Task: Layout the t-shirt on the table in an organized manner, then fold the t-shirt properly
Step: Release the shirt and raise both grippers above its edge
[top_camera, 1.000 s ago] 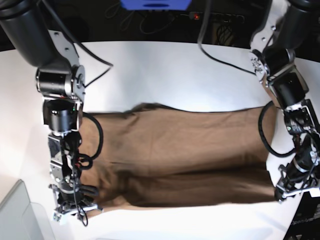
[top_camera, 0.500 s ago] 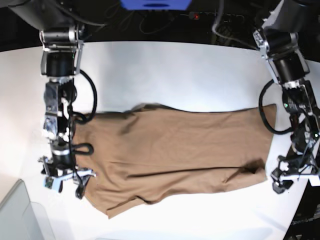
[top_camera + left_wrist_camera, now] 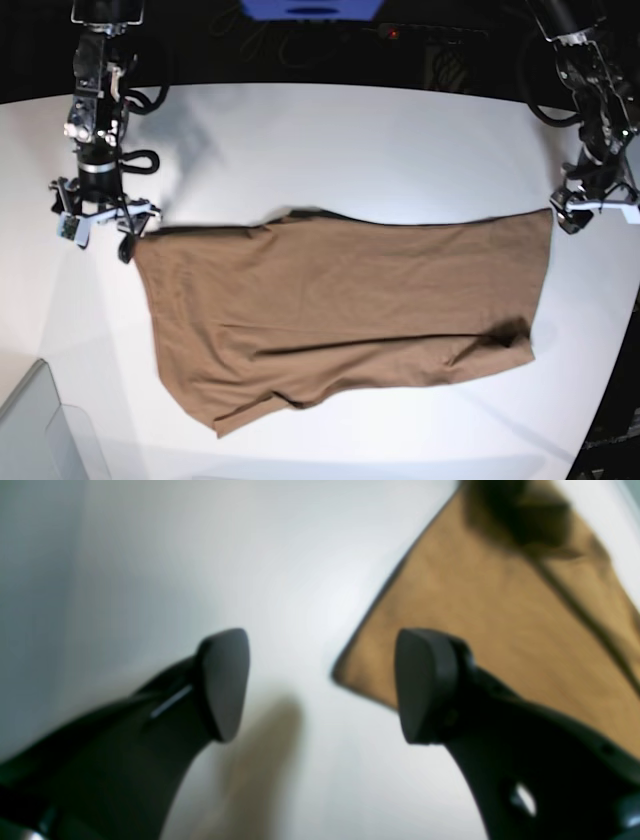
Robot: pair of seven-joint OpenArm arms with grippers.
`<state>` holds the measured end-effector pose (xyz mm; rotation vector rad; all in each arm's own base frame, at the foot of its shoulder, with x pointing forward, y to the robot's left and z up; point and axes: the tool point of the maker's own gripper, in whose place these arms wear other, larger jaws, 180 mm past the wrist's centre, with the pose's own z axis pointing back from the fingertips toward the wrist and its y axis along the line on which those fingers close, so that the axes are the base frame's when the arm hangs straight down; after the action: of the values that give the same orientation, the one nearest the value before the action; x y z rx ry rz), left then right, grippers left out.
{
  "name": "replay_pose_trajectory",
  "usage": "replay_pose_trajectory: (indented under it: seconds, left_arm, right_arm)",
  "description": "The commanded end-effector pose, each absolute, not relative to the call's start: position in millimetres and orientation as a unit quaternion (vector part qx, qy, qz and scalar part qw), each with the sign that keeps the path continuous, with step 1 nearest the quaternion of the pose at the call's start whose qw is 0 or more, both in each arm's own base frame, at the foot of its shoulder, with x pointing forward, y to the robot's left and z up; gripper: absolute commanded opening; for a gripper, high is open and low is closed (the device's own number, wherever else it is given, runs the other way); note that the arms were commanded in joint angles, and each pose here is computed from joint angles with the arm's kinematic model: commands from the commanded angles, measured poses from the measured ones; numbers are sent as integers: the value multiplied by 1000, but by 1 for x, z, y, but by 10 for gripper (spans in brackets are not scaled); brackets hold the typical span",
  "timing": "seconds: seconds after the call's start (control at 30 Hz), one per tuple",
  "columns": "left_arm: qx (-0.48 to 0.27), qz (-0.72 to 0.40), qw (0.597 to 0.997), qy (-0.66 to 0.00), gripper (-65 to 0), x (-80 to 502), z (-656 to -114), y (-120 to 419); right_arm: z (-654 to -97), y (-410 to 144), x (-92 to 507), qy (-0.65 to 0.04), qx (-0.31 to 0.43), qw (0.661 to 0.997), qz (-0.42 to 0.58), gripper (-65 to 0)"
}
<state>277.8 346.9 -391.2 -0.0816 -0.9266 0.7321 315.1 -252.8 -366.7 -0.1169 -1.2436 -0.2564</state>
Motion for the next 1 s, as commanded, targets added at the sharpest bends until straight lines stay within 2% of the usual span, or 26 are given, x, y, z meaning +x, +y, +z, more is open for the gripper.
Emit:
replay_pose_trajectory:
  seconds: [0.0,0.3,0.5,0.57,0.73,0.77,0.87,0.97]
  left_arm:
    - [-41,339,822,-455,-207,286,-380,351]
    - [-77,318,853,-407,-207,305,-418,312]
    - [-75,287,856,-424,-223,311,-423,294]
    - [-70,276,860,-423,-279,309,-423,294]
    - [-68,277,860,-423,-613,308,-423,297]
    - [-68,276,861,-422,-650,308,-423,296]
    - [-69,276,860,-424,-631,310,-422,296]
    - [-69,276,859,-426,-650,312,-421,296]
  right_arm:
    - [-353,-256,319,-601,-57,789,-117,-175]
    - [-370,-257,300,-580,-62,804,-117,-177]
    - [-374,-257,294,-574,-63,808,-117,-177]
    - [-375,-258,292,-572,-64,809,-115,-177]
    - [-375,-261,294,-572,-66,809,-116,-177]
    - [-375,-259,297,-573,-65,809,-115,-177]
    - [-374,-255,308,-578,-53,806,-112,-174]
    - [-385,-232,323,-573,-5,815,-81,-176]
